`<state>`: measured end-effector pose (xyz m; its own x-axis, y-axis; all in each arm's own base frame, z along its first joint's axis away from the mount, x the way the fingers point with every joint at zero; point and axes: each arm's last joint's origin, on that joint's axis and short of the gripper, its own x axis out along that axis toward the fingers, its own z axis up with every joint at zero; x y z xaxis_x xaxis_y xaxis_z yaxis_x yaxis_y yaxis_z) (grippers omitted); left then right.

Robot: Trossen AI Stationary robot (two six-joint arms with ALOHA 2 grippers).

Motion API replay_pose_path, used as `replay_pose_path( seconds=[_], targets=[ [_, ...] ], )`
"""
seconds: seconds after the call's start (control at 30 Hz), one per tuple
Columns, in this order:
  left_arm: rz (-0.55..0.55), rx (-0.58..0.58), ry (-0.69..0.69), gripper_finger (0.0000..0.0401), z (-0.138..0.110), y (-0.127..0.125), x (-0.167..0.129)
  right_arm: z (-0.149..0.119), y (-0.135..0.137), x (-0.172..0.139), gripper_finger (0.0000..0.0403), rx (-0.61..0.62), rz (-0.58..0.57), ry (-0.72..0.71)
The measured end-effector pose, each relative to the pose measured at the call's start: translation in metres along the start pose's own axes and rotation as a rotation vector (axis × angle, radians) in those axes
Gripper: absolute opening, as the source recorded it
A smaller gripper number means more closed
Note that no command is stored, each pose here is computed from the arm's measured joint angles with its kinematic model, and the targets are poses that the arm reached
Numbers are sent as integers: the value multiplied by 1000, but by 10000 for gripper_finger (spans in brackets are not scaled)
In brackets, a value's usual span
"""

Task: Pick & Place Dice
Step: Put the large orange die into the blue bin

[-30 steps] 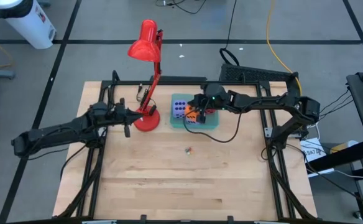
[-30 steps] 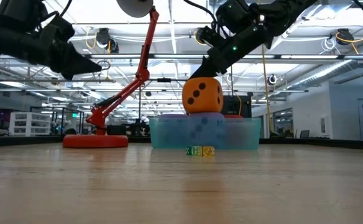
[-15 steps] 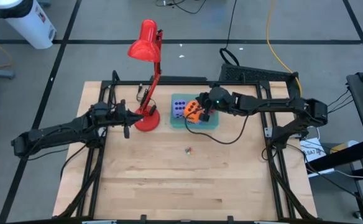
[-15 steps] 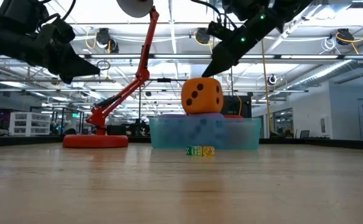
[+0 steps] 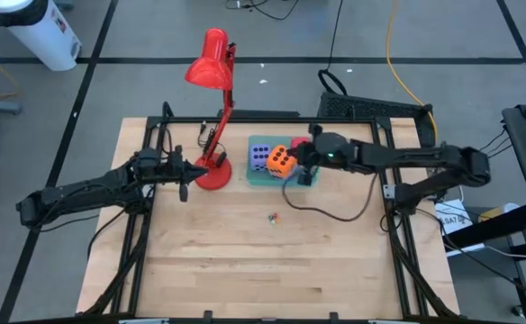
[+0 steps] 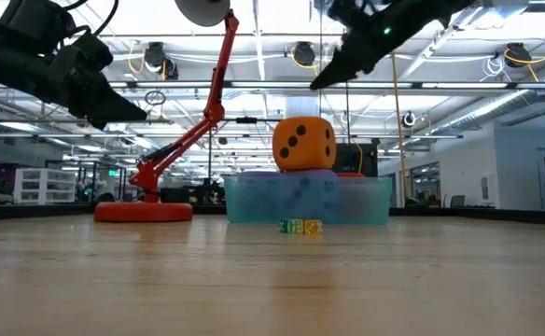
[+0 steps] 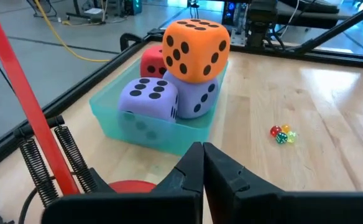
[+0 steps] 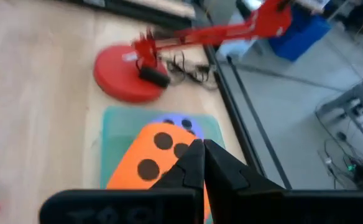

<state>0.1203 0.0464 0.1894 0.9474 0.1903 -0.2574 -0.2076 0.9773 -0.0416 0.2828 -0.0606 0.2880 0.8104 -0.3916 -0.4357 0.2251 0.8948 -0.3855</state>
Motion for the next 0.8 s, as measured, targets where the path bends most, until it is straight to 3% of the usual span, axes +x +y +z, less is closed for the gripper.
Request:
replay_pose_path(
  seconds=[0.2, 0.43, 0.8],
  targets=[
    [0, -16, -1, 7, 0, 0, 0, -29, 4, -34, 0, 61, 45, -142],
    [0, -14, -20, 10, 2, 0, 0, -79, 22, -40, 0, 87, 129, -294],
    [1, -2, -82, 30, 8, 0, 0, -89, 36, -17, 0, 100, 230, -278]
  ],
)
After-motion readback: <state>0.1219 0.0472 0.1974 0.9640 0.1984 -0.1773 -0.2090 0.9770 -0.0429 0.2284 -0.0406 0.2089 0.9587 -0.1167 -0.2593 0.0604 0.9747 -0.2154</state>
